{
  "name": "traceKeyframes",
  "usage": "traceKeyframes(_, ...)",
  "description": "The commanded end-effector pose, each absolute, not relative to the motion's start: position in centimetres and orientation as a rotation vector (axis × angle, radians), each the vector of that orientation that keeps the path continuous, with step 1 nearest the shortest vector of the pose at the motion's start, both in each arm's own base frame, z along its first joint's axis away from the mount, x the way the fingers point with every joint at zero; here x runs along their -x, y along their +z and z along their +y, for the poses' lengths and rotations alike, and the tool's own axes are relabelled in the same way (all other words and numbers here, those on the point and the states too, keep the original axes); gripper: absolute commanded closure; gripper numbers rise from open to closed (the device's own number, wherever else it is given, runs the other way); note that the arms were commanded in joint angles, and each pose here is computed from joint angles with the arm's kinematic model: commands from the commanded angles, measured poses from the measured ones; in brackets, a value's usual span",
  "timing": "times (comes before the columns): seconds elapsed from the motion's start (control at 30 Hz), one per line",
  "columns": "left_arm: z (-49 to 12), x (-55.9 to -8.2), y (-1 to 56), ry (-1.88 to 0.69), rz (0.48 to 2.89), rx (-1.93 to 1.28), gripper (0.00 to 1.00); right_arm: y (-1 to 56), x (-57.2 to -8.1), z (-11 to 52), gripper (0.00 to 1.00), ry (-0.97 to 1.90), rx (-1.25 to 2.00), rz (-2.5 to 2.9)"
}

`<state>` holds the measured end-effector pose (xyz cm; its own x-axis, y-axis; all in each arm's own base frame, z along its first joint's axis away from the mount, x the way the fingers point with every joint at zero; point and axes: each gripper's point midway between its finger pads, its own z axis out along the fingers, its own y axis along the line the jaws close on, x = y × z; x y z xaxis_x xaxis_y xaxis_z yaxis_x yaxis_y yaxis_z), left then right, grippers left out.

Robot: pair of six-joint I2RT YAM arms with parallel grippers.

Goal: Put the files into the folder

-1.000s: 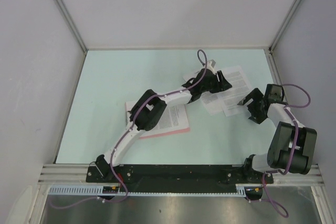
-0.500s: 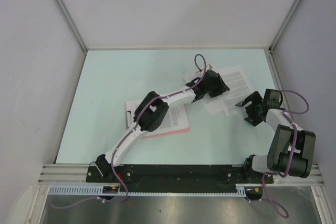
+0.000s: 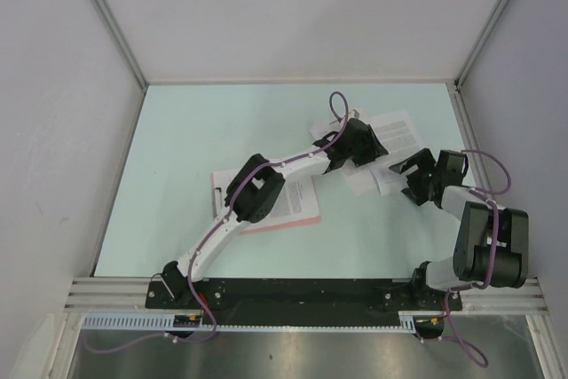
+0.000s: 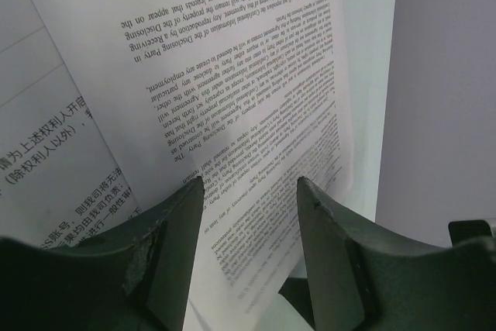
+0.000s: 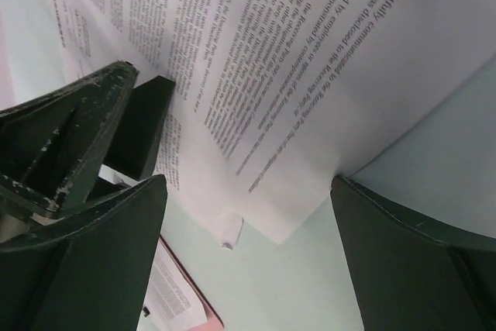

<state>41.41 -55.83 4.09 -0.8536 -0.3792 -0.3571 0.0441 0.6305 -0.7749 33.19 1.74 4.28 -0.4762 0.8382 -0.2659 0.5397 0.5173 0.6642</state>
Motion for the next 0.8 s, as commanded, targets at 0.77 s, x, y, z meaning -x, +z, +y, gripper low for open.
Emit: traceKeyframes(0.77, -55.3, -38.2, 1.4, -1.115, 2.505, 0.114, 0.41, 5.7, -39.0, 0.8, 0.0, 0.673, -0.79, 2.041)
